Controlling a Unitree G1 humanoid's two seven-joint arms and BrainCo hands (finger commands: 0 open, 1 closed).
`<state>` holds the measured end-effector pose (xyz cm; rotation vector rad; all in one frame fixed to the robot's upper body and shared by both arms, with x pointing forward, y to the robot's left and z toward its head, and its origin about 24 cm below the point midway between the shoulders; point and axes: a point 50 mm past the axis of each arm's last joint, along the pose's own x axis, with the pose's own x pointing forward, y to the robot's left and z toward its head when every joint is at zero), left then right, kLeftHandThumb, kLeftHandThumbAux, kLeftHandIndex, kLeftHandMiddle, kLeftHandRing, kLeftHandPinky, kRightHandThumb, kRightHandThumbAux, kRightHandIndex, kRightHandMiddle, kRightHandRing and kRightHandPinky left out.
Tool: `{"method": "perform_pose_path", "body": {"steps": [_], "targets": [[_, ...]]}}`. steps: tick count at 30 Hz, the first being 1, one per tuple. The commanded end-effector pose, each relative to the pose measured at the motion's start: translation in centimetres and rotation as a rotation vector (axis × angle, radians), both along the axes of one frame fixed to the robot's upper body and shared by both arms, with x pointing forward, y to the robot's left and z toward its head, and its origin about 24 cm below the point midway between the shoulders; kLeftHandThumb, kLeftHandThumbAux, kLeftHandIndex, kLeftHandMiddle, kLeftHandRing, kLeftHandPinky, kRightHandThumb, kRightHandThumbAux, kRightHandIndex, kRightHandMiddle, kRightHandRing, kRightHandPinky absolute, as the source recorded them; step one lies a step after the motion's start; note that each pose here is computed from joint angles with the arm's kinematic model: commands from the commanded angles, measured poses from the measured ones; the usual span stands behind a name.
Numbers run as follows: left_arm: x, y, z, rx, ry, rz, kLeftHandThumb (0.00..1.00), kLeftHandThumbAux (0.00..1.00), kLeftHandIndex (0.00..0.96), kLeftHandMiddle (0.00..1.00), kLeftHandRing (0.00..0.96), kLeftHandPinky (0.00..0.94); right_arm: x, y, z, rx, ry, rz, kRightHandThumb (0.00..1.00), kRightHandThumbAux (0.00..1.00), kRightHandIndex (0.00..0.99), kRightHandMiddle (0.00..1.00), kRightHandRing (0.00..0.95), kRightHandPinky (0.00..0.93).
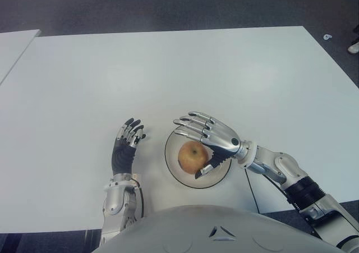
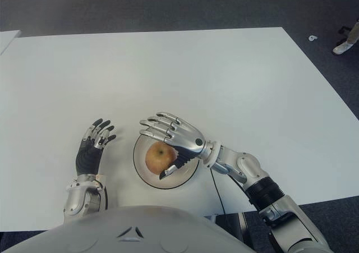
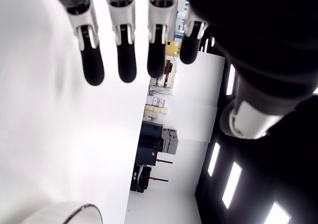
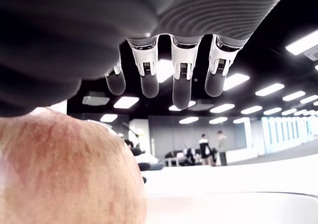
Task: Put the apples into the plate.
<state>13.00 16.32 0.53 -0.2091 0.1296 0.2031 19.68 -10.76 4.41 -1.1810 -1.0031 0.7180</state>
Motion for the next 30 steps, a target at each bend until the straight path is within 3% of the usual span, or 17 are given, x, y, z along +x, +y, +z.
{"method": "perform_pose_path", "body": {"steps": [1,9,17,21,23,26,30], "targets": [[0.0,-0.2,-0.2,-0.012,0.009,0.017,0.427,0.620,0.182,0.217,0.247,0.298,0.1,-0.1,-0.2,-0.018,0.001,0.012,0.026,0.254,0.000,0.000,0.000,0.000],[0.0,-0.1,-0.3,-0.004,0.013,0.005,0.414,0.609,0.174,0.209,0.236,0.278,0.2,-0.1,-0.1,-0.011,-0.008,0.003,0.028,0.268,0.000,0.000,0.000,0.000],[0.0,-0.1,-0.2,0.001,0.011,0.010,0.404,0.602,0.169,0.211,0.240,0.287,0.3,-0.2,-0.1,0.048,0.057,-0.023,0.038,0.274,0.000,0.000,0.000,0.003],[0.0,-0.1,-0.2,0.002,0.012,0.005,0.406,0.603,0.175,0.215,0.243,0.295,0.4,-0.3,-0.1,0.105,0.116,-0.041,0.041,0.279,0.000,0.000,0.000,0.004],[-0.1,-0.1,-0.3,0.002,0.013,0.000,0.409,0.606,0.182,0.218,0.246,0.299,1.2,-0.8,0.1,0.192,0.239,-0.095,0.056,0.296,0.000,0.000,0.000,0.018],[-0.1,0.0,-0.3,0.002,0.015,-0.002,0.413,0.608,0.190,0.221,0.250,0.303,1.9,-1.6,0.5,0.278,0.343,-0.146,0.074,0.315,0.000,0.000,0.000,0.035],[-0.1,0.0,-0.3,0.001,0.016,-0.004,0.414,0.610,0.198,0.226,0.256,0.312,2.6,-2.4,1.0,0.351,0.426,-0.187,0.134,0.362,0.002,0.037,0.049,0.125]]}}
